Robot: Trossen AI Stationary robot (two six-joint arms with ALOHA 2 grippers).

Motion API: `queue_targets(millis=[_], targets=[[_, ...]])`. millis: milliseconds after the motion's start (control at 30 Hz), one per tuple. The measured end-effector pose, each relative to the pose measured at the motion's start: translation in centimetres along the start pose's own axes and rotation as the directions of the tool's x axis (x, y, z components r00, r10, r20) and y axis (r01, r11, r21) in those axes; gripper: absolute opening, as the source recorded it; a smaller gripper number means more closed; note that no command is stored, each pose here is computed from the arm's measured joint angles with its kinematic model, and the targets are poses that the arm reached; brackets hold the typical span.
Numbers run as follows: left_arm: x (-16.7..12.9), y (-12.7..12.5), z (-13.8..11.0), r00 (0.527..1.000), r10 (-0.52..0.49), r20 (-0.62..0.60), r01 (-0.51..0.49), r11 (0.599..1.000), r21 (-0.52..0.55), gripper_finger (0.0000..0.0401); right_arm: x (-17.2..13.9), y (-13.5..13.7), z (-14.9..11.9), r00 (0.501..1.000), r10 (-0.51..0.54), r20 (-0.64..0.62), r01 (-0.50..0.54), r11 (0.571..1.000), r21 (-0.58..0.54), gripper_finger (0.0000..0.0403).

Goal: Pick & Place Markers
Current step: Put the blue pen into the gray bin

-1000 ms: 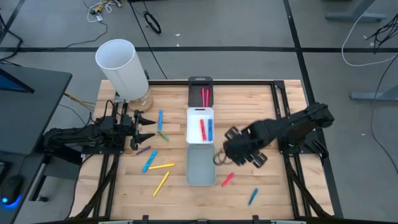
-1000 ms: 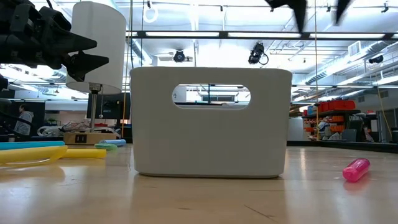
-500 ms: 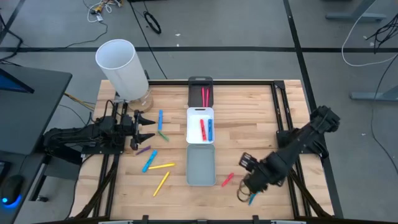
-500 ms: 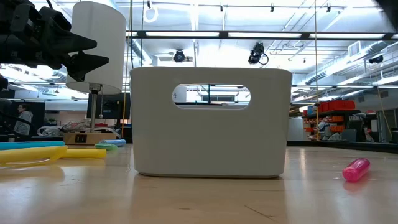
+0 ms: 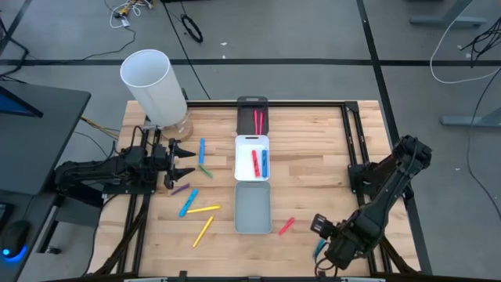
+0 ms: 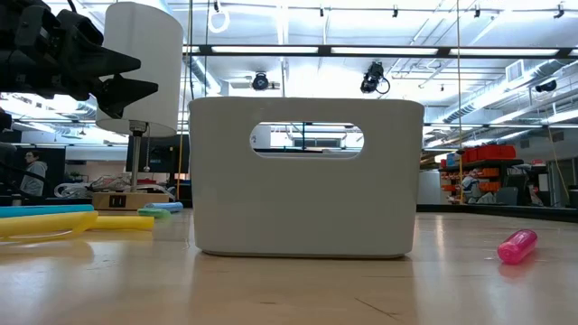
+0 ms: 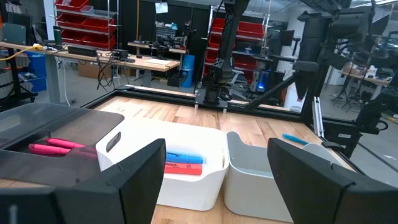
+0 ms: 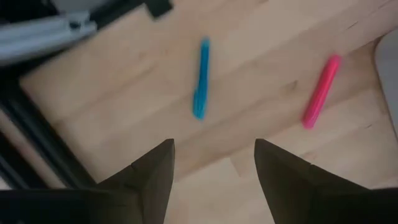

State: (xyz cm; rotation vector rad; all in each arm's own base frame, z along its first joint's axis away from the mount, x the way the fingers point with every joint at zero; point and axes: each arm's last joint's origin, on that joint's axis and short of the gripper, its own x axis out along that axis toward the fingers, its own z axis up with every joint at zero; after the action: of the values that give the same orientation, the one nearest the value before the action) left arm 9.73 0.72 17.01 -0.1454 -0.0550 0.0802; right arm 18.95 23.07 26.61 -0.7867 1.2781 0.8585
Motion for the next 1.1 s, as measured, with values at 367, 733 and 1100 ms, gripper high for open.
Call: queue_targets(millis=[367, 733, 1100], targets=[[0.0, 0.0, 0.0, 1.000, 0.000, 0.000, 0.000, 1.000, 0.000, 0.0288, -0.1, 0.0, 1.5, 0.988, -0.009, 0.154, 0.007, 1.000, 0.012, 0.0222], [0.0, 0.0, 0.0, 1.000, 0.000, 0.001, 0.000, 1.000, 0.000, 0.0288, 2.4, -0.2, 2.5, 0.996, 0.003, 0.090, -0.004, 1.000, 0.020, 0.0222], [0.0, 0.0, 0.0, 1.000, 0.000, 0.000, 0.000, 1.000, 0.000, 0.0288, 6.9, 0.0, 1.6, 0.998, 0.026, 0.065, -0.029, 0.998, 0.051, 0.0222]])
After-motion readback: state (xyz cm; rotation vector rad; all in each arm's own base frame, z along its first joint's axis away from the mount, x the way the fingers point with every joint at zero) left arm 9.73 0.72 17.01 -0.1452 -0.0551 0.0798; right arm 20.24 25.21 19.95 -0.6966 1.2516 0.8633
